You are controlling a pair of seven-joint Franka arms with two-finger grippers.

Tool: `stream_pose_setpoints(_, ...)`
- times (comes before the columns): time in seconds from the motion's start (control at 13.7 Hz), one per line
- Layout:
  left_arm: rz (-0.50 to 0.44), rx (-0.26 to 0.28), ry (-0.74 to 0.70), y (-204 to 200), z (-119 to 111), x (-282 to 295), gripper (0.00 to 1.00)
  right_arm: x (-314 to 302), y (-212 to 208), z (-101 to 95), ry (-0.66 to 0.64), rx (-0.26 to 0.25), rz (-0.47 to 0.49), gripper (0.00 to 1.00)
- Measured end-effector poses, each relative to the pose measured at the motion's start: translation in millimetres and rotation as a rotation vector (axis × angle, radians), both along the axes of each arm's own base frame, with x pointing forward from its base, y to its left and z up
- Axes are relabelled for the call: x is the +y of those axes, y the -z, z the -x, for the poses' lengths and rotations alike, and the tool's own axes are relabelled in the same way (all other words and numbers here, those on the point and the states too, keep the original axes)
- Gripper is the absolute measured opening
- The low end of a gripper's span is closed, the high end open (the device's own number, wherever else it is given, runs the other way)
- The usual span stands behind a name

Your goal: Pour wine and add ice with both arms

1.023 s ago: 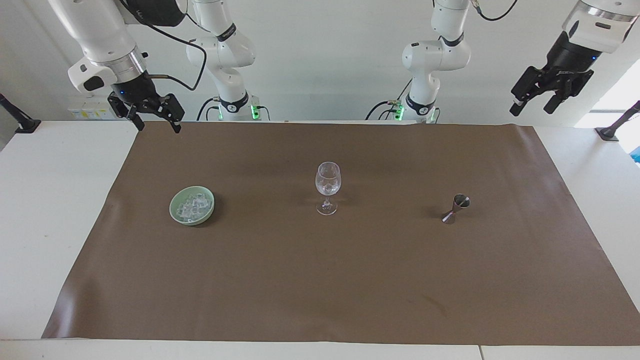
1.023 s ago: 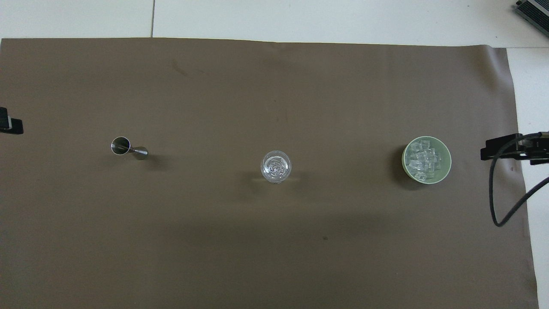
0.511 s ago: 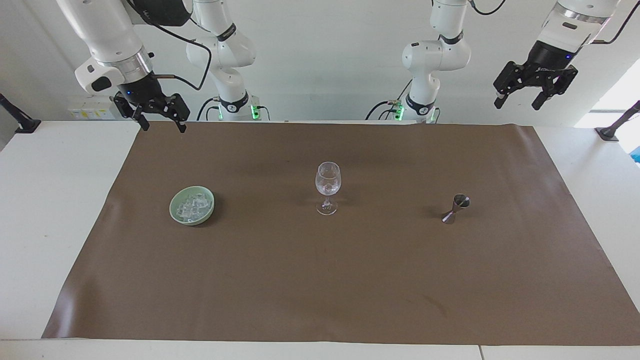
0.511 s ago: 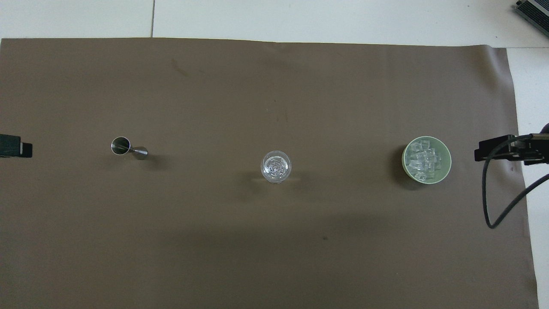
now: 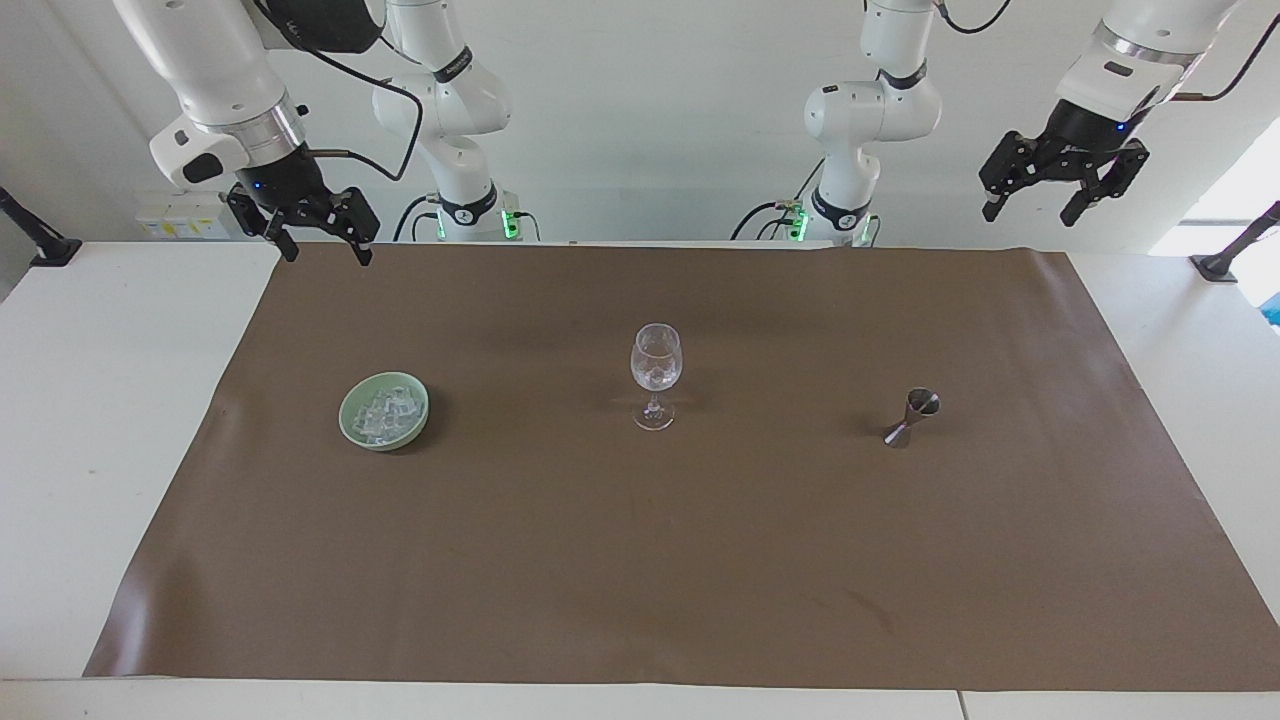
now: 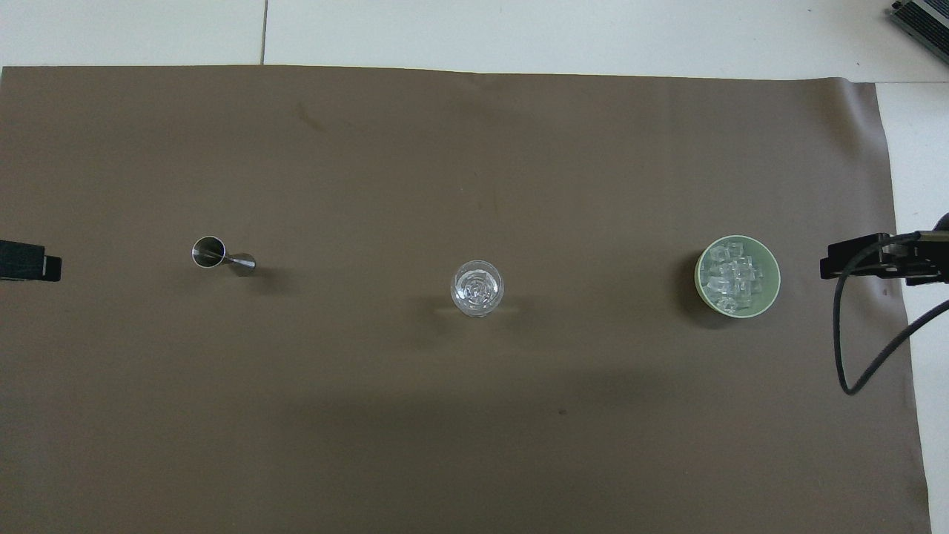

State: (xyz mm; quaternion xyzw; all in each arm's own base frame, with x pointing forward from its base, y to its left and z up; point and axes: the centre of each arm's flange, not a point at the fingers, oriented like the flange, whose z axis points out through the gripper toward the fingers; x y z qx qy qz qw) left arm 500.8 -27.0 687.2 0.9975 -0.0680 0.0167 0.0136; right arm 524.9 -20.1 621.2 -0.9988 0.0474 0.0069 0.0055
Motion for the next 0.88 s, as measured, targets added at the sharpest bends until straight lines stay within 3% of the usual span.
stream_pose_setpoints(0.88, -0.002, 0.019, 0.017, 8.8, 1.1, 0.0, 1.0, -0.2, 0.1, 0.1, 0.0, 0.0, 0.0, 1.0)
